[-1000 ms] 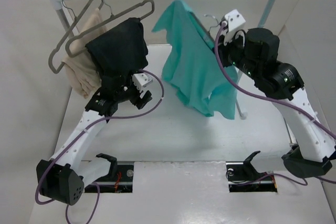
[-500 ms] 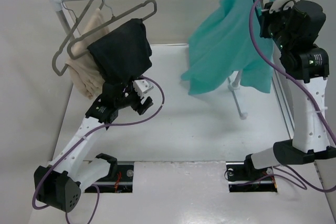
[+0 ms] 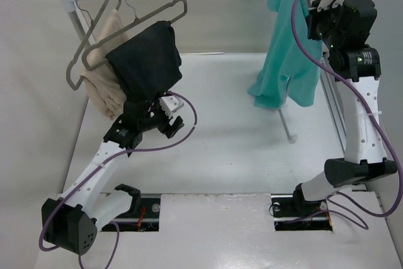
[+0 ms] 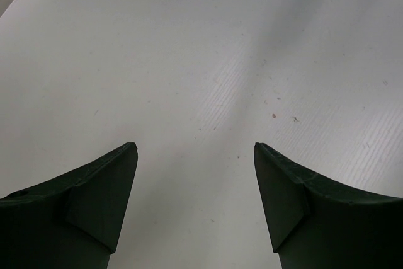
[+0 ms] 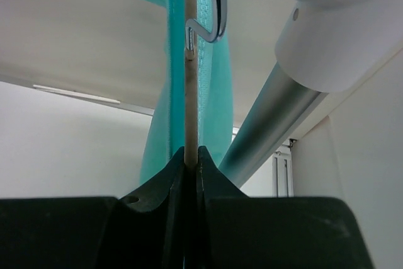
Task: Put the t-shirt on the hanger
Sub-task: Hang the hanger with tshirt onto the clothesline
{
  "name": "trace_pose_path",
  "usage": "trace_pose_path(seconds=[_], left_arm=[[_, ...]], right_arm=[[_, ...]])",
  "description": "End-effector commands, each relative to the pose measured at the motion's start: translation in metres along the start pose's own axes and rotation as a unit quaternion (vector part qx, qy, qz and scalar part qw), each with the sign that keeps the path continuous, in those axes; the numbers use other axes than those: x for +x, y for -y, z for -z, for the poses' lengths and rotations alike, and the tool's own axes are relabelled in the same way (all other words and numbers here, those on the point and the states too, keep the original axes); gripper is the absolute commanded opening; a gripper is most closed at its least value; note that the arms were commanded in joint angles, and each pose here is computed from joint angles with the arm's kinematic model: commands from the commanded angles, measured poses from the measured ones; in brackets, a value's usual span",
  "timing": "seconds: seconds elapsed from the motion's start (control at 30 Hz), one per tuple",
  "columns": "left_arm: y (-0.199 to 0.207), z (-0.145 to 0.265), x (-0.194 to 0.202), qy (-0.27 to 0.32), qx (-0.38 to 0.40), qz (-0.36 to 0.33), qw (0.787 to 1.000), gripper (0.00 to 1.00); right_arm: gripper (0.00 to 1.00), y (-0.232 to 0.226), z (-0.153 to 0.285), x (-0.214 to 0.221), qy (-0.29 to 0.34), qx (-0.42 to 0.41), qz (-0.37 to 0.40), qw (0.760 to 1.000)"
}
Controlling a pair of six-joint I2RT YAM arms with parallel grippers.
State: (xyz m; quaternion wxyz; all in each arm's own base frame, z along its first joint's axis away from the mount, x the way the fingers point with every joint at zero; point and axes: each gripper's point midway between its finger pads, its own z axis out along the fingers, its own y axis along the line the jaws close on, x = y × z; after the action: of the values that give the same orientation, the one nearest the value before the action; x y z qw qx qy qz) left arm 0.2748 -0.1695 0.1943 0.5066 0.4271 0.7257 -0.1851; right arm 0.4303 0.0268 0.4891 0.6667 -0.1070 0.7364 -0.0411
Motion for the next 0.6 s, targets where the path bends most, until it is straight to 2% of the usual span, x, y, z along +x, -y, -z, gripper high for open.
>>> trace_pose_path(seconds=[0.0, 0.1, 0.2, 0.23, 0.27, 0.4, 0.43, 0.47, 0.57], left_arm=[[-0.001, 0.002, -0.010, 0.022, -0.006, -0.001, 1.000, 0.72], [-0.002, 0.001, -0.012, 0.026, -0.007, -0.003, 1.000, 0.72], [-0.002, 0.001, -0.012, 0.026, -0.007, -0.003, 1.000, 0.72], [-0.002, 0.001, -0.012, 0.026, -0.007, -0.003, 1.000, 0.72], [-0.002, 0.001, -0.012, 0.026, -0.007, -0.003, 1.000, 0.72], [0.000, 0.000, -0.008, 0.022, -0.006, 0.004, 1.000, 0.72], [0.001, 0.000, -0.008, 0.024, -0.001, 0.004, 1.000, 0.72], [0.002, -0.001, -0.004, 0.016, 0.002, 0.008, 1.000, 0.72], [0.004, -0.004, -0.002, 0.013, 0.008, 0.011, 1.000, 0.72]], right_arm=[[0.00, 0.001, 0.001, 0.002, 0.004, 0.001, -0.008, 1.000], [0.00, -0.001, -0.001, 0.010, -0.007, -0.002, -0.008, 1.000], [0.51, -0.006, 0.011, 0.008, -0.001, -0.018, 0.000, 1.000], [0.72, -0.006, 0.013, 0.013, -0.005, -0.019, 0.013, 1.000], [0.82, -0.007, 0.018, 0.012, -0.002, -0.025, 0.020, 0.999], [0.94, -0.002, 0.058, 0.010, -0.002, 0.004, 0.057, 0.998], [0.97, -0.007, 0.080, -0.001, 0.016, 0.005, 0.065, 0.998], [0.99, 0.001, 0.091, 0.000, 0.011, 0.037, 0.076, 0.996], [0.99, 0.001, 0.136, -0.015, 0.041, 0.060, 0.091, 0.993]])
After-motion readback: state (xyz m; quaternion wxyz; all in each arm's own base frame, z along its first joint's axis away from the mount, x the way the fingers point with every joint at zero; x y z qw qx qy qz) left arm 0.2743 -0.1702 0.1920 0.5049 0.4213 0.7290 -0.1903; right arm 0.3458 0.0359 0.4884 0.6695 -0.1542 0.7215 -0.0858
